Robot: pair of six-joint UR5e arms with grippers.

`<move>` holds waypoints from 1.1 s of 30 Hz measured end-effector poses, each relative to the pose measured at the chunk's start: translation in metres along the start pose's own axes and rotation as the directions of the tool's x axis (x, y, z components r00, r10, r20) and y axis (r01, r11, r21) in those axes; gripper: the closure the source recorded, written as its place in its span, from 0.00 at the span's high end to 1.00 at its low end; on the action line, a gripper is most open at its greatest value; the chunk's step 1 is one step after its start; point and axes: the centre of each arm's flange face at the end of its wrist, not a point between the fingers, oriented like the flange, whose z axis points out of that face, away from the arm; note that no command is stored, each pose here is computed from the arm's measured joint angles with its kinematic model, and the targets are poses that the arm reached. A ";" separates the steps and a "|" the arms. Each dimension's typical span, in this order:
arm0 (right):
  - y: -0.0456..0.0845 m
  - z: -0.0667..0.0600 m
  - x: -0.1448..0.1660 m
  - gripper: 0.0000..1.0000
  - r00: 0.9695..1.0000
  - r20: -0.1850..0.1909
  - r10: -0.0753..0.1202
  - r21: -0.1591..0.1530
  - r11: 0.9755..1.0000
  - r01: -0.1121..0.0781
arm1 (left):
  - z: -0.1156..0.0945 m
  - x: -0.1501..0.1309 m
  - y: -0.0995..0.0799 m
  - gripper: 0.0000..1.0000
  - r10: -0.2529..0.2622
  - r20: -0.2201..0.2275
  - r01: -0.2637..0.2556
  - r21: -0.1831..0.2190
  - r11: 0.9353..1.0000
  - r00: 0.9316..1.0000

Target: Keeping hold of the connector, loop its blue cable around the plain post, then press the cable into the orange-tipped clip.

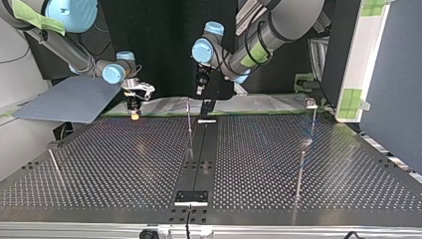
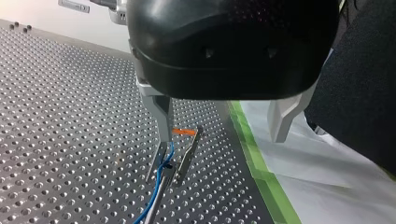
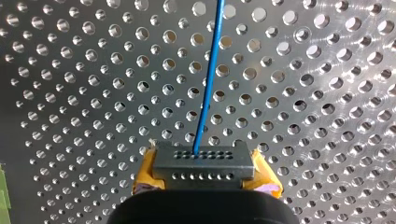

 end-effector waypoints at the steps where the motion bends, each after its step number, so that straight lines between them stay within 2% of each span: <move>1: 0.000 0.000 0.000 0.00 1.000 0.000 0.000 0.000 1.000 0.000 | 0.000 0.000 0.000 1.00 0.000 0.000 0.000 0.000 1.000 1.000; 6: 0.000 0.000 0.000 0.00 1.000 0.000 0.000 0.000 1.000 0.000 | 0.000 0.000 0.000 1.00 0.008 -0.003 -0.008 0.000 1.000 1.000; 14: 0.000 0.000 -0.001 0.00 1.000 0.002 -0.001 0.000 1.000 0.001 | -0.011 0.006 -0.003 1.00 0.080 -0.043 -0.080 -0.003 0.997 0.996; 25: 0.000 -0.001 -0.002 0.00 1.000 0.004 -0.003 0.001 1.000 0.003 | -0.033 0.021 -0.009 1.00 0.114 -0.065 -0.112 0.026 0.993 0.991; 29: 0.000 -0.001 -0.002 0.00 1.000 0.005 -0.005 0.001 1.000 0.005 | -0.043 0.020 -0.008 1.00 0.109 -0.054 -0.106 0.046 0.993 0.993; 33: -0.001 -0.001 -0.003 0.00 1.000 0.006 -0.006 0.002 1.000 0.006 | -0.052 0.010 -0.002 1.00 0.092 -0.022 -0.091 0.049 0.995 0.996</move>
